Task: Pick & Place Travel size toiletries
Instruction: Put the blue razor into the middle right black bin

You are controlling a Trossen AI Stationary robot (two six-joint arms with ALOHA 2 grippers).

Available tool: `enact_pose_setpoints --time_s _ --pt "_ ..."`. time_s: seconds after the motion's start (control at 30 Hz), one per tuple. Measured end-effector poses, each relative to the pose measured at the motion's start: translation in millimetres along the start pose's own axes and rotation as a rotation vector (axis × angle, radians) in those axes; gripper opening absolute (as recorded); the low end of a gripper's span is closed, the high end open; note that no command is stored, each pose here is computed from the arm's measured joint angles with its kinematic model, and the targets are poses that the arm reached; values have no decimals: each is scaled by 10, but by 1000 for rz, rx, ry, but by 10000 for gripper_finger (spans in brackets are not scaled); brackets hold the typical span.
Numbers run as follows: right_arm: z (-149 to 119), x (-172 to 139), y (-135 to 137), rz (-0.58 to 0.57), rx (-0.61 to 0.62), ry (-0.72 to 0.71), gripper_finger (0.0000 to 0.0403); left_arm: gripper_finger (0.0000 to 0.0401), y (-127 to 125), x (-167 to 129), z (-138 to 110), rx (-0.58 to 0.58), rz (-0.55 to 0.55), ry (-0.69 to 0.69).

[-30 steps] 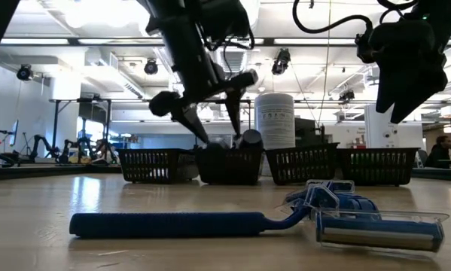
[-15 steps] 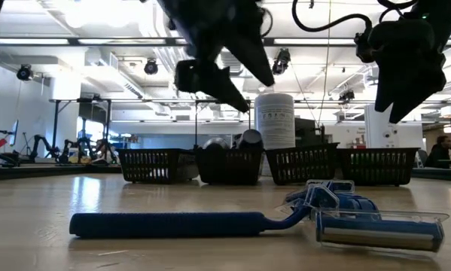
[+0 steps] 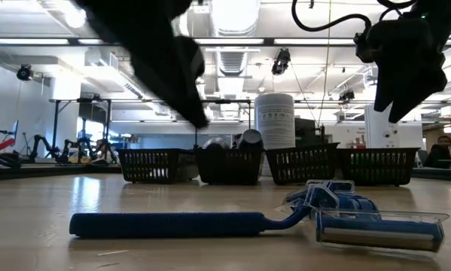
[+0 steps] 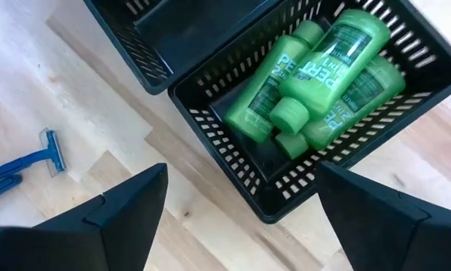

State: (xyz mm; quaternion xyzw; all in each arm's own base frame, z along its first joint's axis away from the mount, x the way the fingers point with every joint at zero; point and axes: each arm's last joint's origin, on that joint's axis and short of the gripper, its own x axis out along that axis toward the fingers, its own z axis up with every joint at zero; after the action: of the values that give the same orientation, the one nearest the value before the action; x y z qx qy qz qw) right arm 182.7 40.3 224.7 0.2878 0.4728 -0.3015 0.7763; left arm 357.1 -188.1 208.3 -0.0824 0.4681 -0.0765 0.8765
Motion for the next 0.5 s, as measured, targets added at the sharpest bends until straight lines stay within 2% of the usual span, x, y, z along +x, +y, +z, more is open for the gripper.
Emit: enact_pose_setpoints --time_s 0.13,0.3,0.4,0.5 --pt "-2 -2 35 55 34 41 335 270 -87 158 -144 -10 14 63" --pt "-2 22 163 161 -61 45 349 258 -108 184 -173 -139 24 70" --pt "5 76 257 211 -193 32 354 254 -127 181 -197 -154 30 81" --pt "-51 131 403 335 -425 75 348 250 -146 167 -248 -151 44 115"
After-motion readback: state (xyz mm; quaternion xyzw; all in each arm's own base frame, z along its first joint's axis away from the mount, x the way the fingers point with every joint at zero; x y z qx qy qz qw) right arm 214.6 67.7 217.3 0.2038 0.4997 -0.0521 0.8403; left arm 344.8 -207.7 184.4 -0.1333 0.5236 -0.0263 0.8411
